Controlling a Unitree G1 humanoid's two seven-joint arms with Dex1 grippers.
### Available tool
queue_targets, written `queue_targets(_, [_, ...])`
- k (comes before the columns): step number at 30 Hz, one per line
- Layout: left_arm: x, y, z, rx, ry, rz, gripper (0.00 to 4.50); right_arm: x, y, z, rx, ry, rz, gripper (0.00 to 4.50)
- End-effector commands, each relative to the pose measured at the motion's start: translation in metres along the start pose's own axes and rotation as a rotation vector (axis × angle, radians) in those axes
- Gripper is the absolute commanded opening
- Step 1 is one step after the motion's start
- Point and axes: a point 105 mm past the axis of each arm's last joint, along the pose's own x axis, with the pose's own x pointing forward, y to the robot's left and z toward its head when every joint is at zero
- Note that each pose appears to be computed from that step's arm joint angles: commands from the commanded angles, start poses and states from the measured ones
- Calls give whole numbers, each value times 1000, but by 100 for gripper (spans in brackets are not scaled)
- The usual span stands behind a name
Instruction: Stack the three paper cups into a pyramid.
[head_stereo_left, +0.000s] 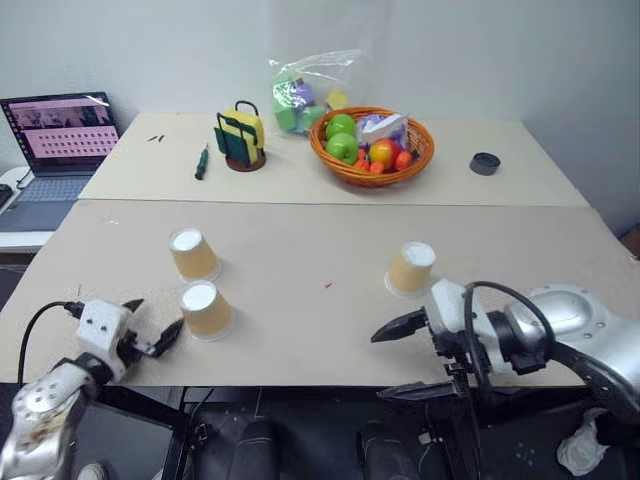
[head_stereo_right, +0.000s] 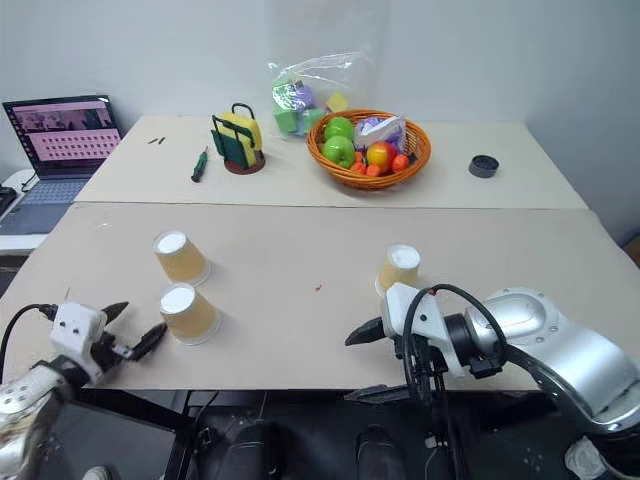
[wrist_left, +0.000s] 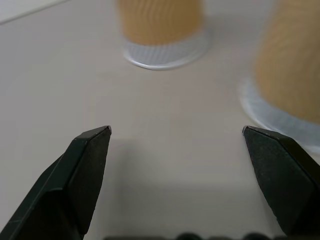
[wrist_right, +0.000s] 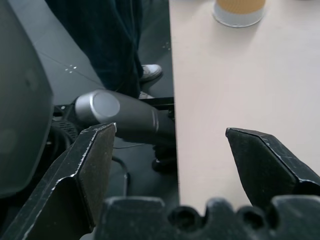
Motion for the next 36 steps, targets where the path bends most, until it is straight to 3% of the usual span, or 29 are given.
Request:
queue_targets(1, [-8, -24, 8, 26, 37, -210, 450, 1, -7, 3, -62, -15, -25, 417])
queue_targets(8, [22, -28, 52, 111, -80, -288, 450, 6, -13, 2, -61, -43, -69, 417])
queue_targets(15, [36, -59, 87, 161, -198, -423, 450, 2, -22, 1, -64, -38, -139, 417])
queue_targets(24, [40, -63, 114, 144, -275, -408, 450, 1, -26, -5, -53, -25, -167, 417])
queue_targets(31, [42, -63, 116, 143, -278, -404, 450, 3, -28, -9, -57, -11, -178, 417])
queue_targets(35, [44, -64, 115, 136, -272, -405, 353, 0, -32, -6, -63, -20, -202, 419])
queue_targets(36, [44, -64, 114, 138, -270, -406, 302, 0, -33, -5, -62, -24, -205, 419])
